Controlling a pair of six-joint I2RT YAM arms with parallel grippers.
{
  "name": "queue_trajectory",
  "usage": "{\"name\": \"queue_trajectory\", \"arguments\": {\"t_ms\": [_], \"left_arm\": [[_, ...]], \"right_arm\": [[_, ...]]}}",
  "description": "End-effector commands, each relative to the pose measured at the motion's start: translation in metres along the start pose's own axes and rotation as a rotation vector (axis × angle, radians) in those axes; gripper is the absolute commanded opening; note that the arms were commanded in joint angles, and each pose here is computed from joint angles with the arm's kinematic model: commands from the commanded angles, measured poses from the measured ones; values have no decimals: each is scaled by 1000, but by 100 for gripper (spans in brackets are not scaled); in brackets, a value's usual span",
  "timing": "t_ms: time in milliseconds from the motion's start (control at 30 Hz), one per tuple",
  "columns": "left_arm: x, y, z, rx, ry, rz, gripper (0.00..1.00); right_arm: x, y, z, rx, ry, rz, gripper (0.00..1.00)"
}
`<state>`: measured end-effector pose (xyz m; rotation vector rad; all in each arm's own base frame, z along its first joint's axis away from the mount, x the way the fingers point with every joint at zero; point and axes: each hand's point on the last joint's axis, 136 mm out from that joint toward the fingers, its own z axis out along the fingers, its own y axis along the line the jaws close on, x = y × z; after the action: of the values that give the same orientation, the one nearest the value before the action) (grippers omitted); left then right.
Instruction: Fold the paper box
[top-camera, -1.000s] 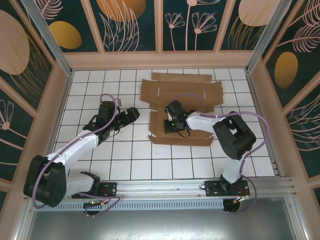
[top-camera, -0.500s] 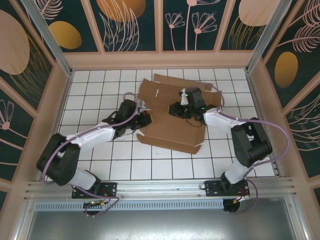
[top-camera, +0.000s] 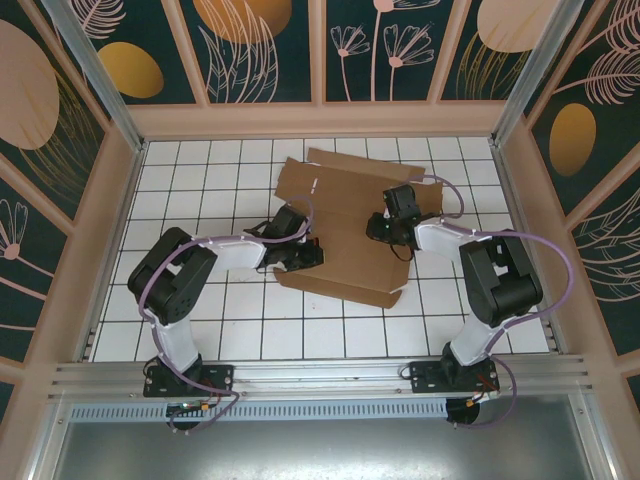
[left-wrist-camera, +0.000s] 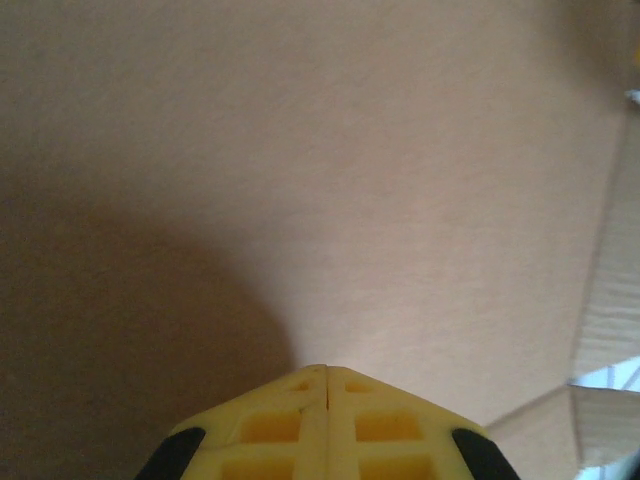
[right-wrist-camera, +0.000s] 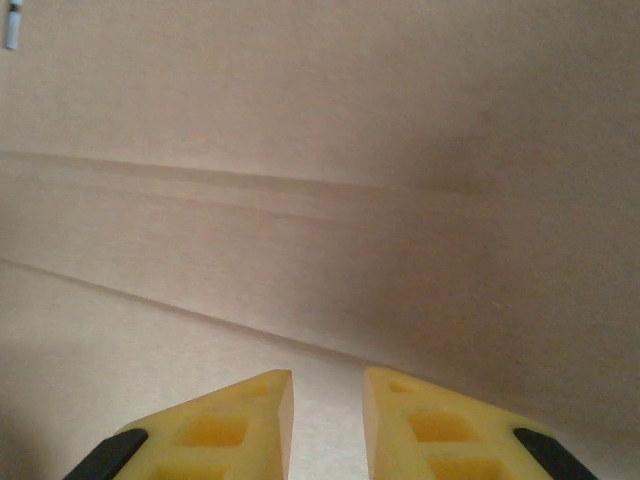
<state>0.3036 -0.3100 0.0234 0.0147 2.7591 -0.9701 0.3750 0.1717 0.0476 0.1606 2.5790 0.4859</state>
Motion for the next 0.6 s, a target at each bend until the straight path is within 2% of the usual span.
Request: {"name": "queue_trajectory", "arguments": {"t_ms": [0, 100, 300, 500, 567], "left_arm": [[0, 15, 7, -87, 25, -6, 0], [1, 26, 14, -130, 39, -25, 0], [-13, 51, 15, -196, -5, -83, 0], [-24, 82, 11, -216, -68, -184, 0], [-27, 90, 9, -230, -76, -201, 0]], "right_arm": [[13, -20, 4, 83, 14, -11, 25], [26, -25, 3, 84, 39, -3, 26], [52, -18, -5, 53, 85, -35, 29], [91, 8, -12, -54, 152, -111, 46], [108, 25, -14, -101, 186, -170, 46]]}}
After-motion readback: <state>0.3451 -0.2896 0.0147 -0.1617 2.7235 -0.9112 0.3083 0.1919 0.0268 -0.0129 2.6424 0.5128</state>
